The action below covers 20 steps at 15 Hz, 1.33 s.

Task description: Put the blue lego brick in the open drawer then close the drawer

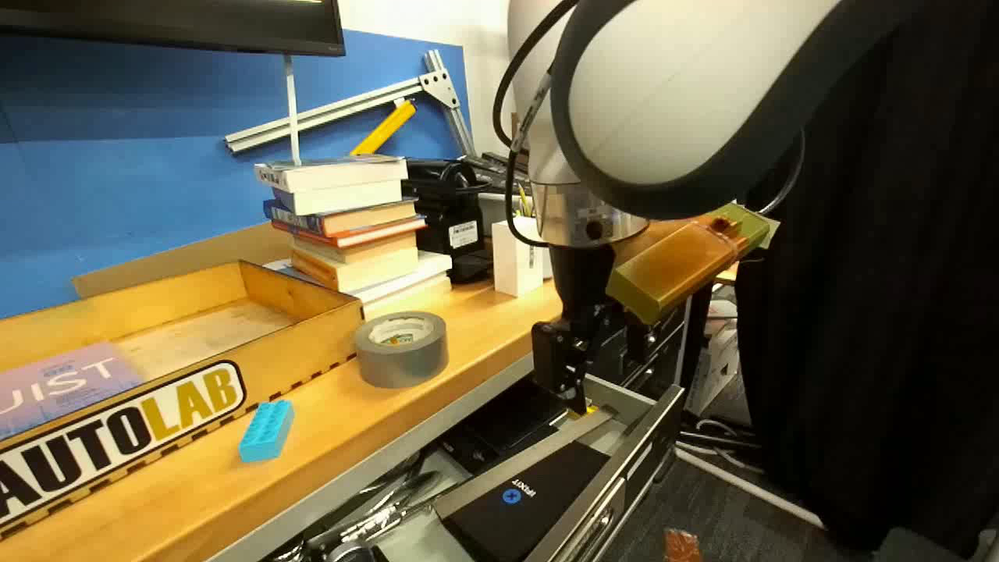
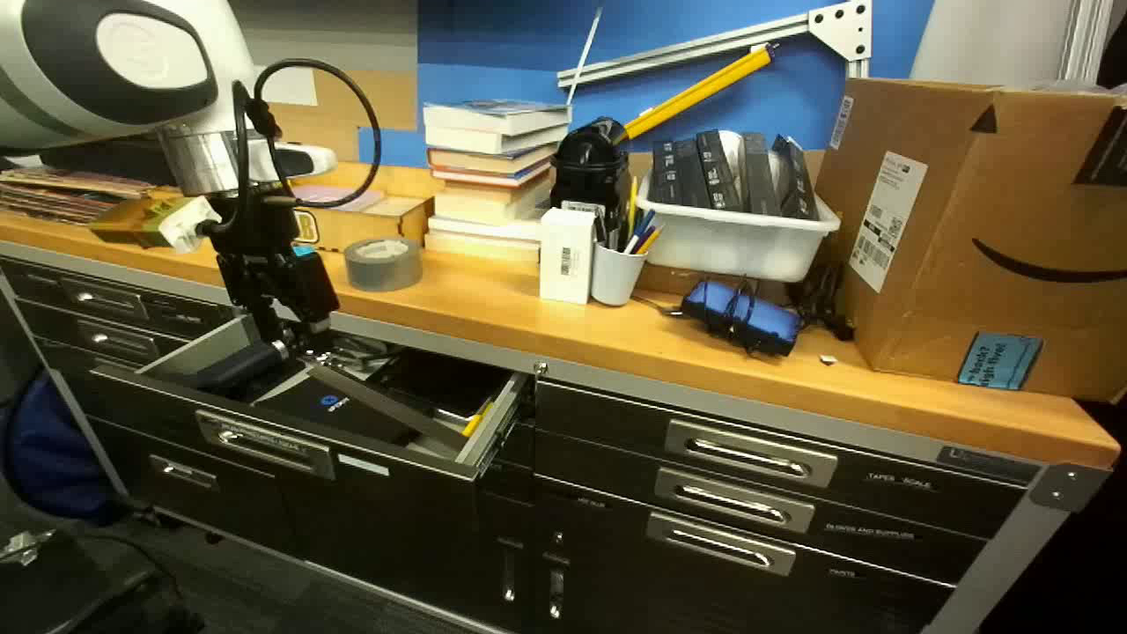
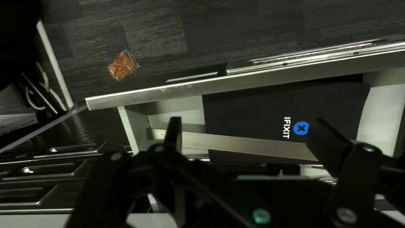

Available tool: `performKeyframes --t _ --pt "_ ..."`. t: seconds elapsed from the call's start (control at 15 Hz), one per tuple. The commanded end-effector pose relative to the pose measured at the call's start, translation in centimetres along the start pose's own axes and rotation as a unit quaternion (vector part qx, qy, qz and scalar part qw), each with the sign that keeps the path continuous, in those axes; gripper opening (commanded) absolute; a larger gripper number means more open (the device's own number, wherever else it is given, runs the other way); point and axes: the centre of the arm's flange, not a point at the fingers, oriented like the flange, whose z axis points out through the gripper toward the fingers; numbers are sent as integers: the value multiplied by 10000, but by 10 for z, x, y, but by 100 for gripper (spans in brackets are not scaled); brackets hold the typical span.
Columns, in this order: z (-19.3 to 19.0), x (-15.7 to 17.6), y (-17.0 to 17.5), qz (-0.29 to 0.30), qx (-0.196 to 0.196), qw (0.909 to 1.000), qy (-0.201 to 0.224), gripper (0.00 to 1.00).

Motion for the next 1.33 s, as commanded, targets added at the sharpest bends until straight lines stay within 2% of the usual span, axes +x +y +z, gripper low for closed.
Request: performKeyframes --t 0.0,0.27,0.4,0.53,0.8,1.0,1.27 --pt "-1 0 0 1 2 10000 9 100" --pt "-2 1 0 3 5 10000 26 100" --pt "-27 5 -7 61 75 9992 391 100" --pt "-53 17 -23 -223 108 9978 607 100" --pt "-95 48 -78 -1056 560 9889 887 100" --pt "-97 71 -140 -1509 732 9841 592 100" --pt "-79 92 -206 -1502 448 9859 582 100"
